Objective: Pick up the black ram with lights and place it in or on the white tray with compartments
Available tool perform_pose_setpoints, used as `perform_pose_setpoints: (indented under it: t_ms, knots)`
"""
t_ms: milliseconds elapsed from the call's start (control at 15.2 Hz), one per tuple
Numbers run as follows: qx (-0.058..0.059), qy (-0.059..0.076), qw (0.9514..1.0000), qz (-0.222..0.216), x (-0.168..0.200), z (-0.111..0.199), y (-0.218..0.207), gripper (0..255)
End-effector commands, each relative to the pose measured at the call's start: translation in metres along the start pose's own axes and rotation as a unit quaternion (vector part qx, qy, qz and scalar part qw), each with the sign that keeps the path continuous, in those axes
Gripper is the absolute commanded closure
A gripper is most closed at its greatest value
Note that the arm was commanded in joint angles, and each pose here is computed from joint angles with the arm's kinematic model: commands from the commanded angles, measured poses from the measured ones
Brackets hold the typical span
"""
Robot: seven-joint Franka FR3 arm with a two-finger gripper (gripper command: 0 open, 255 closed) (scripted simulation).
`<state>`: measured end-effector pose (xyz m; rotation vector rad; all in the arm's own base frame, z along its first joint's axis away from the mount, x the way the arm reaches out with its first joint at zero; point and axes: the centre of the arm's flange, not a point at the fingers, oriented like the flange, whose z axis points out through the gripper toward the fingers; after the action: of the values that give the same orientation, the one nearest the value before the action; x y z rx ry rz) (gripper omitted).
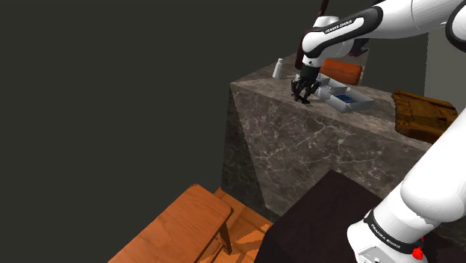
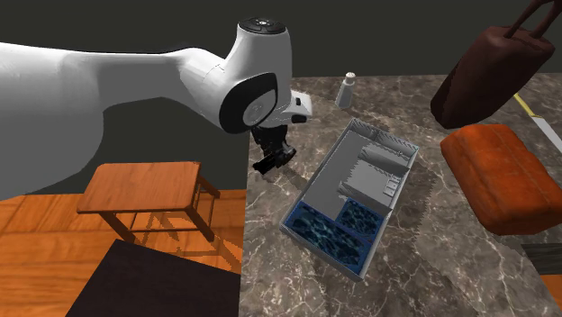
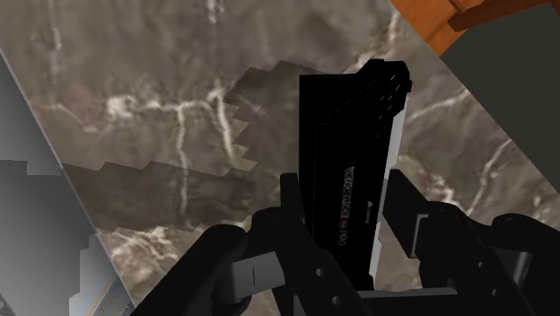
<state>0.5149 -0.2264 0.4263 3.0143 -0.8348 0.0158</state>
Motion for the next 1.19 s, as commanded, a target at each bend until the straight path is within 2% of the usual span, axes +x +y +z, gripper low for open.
perform_pose_setpoints:
  t_ms: [0,1122]
  knots:
    - [-0.003,-0.006,1.0,0.003,-0.001,0.0,0.004,255]
    - [-0.003,-0.006,1.0,0.003,0.0,-0.089,0.005,255]
